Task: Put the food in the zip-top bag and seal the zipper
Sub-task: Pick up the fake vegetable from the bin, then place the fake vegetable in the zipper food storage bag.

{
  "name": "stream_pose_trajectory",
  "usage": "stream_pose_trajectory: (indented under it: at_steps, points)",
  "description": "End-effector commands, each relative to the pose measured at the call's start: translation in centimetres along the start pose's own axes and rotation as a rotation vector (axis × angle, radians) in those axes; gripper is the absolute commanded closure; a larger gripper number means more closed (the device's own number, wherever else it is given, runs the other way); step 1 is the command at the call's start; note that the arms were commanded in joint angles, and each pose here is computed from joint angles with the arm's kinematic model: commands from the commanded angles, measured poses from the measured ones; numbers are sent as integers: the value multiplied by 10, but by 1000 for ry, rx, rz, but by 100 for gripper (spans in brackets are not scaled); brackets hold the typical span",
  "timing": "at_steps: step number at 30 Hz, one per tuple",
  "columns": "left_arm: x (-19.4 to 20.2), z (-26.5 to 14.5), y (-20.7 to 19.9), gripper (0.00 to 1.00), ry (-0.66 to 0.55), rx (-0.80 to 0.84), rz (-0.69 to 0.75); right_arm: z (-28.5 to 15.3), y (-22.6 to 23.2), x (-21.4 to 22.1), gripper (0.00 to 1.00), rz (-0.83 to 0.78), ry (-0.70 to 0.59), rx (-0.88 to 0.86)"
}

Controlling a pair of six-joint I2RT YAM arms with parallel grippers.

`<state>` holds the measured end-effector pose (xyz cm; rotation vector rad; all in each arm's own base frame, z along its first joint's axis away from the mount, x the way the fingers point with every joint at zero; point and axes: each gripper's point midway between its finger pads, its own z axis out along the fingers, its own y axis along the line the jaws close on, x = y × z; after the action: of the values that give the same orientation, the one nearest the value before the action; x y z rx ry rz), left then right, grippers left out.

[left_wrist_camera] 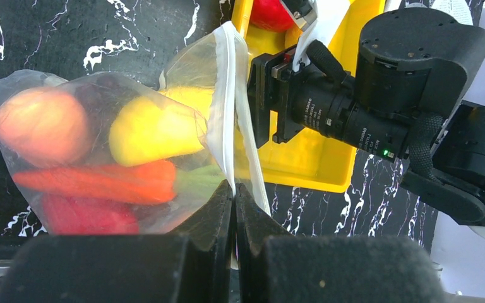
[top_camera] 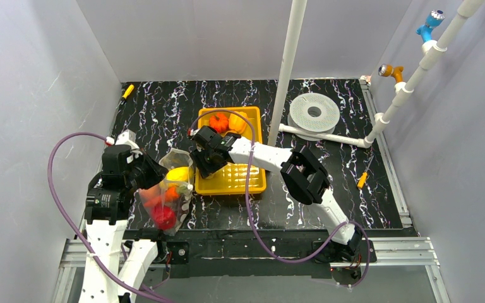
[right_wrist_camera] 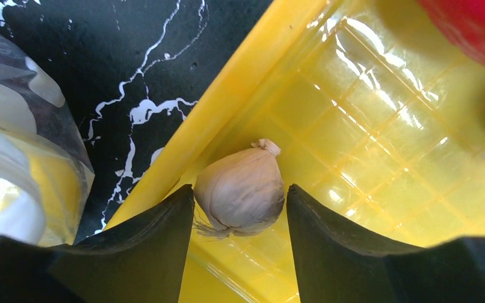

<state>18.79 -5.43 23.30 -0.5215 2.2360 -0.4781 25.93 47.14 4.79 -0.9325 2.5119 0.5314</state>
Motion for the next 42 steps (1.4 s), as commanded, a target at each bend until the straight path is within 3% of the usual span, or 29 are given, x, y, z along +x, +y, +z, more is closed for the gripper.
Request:
stream_pose_trajectory:
  at_steps: [1, 5, 9, 22, 28, 35, 42]
  points:
    - [-4, -1, -6, 100, -7, 26, 13, -7, 8, -19, 42, -22, -51, -13]
    - [-2, 0, -6, 100, -2, 29, 8, -11, 8, -20, 54, -22, -60, -17]
    - [-2, 1, -6, 100, 3, 28, 7, -18, 5, -22, 57, -21, -70, -4]
    - [-2, 4, -6, 100, 8, 27, 3, -86, -22, -35, 59, -73, -162, 141]
    - [-4, 4, -8, 100, 9, 29, 5, -124, -15, -55, 59, -65, -220, 129]
    - [-2, 5, -9, 100, 11, 39, -8, -170, 28, -88, 52, -52, -330, -64]
    - [-9, 0, -18, 100, -2, 68, -17, -176, 99, -97, 48, -2, -294, -413]
